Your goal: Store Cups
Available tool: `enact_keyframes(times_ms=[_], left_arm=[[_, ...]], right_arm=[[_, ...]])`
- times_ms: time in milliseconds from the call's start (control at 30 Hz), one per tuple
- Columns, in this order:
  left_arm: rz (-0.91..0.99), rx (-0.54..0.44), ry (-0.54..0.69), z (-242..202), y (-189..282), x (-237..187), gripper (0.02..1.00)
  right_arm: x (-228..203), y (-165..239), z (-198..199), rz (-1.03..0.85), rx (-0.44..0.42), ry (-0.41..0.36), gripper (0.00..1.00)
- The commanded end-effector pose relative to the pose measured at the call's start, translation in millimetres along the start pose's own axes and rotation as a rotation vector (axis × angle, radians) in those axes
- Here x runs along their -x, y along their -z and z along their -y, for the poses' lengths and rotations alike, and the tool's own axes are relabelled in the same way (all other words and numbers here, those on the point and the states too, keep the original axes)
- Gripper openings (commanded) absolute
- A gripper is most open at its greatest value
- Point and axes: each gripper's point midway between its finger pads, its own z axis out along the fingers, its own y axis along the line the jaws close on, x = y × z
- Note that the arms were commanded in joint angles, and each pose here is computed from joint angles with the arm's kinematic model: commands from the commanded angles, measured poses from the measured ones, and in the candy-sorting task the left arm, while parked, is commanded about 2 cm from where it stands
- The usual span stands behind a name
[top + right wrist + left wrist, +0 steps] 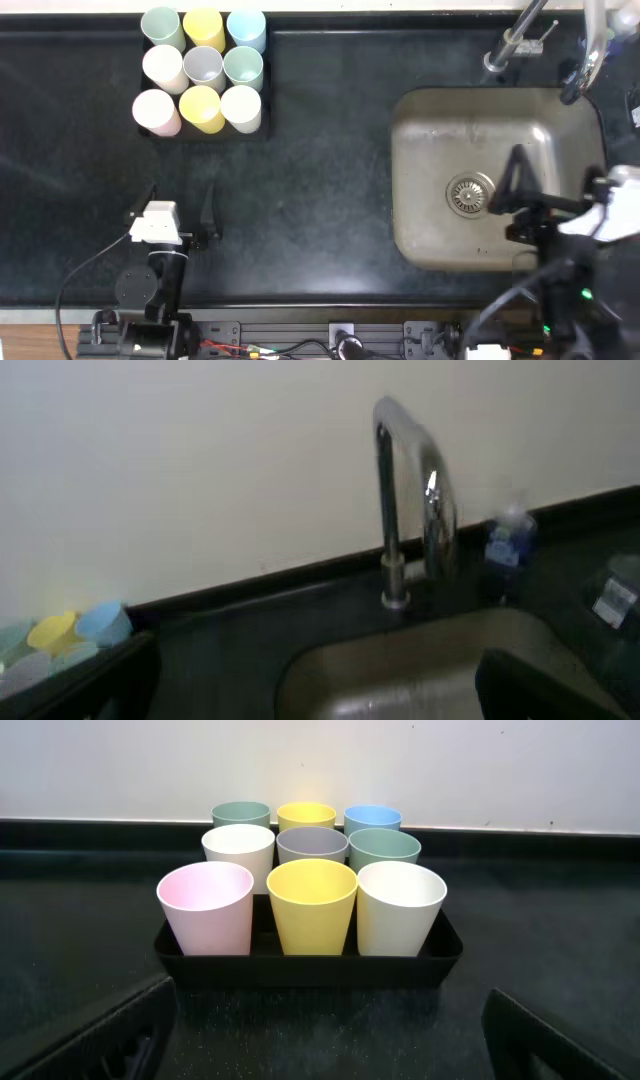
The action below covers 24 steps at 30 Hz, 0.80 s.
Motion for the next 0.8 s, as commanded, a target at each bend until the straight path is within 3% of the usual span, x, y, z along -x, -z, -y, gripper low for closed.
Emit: enact_keyframes(times_ms=[33, 800], left_arm=[[0.004, -0.012, -0.017, 3, 0, 0, 1.0], [0.004, -0.012, -0.017, 3, 0, 0, 1.0]], right_arm=[[-29, -9, -4, -0.001, 0.062, -0.007, 0.998], [-146, -41, -3, 0.077, 0.227, -0.023, 0.998]])
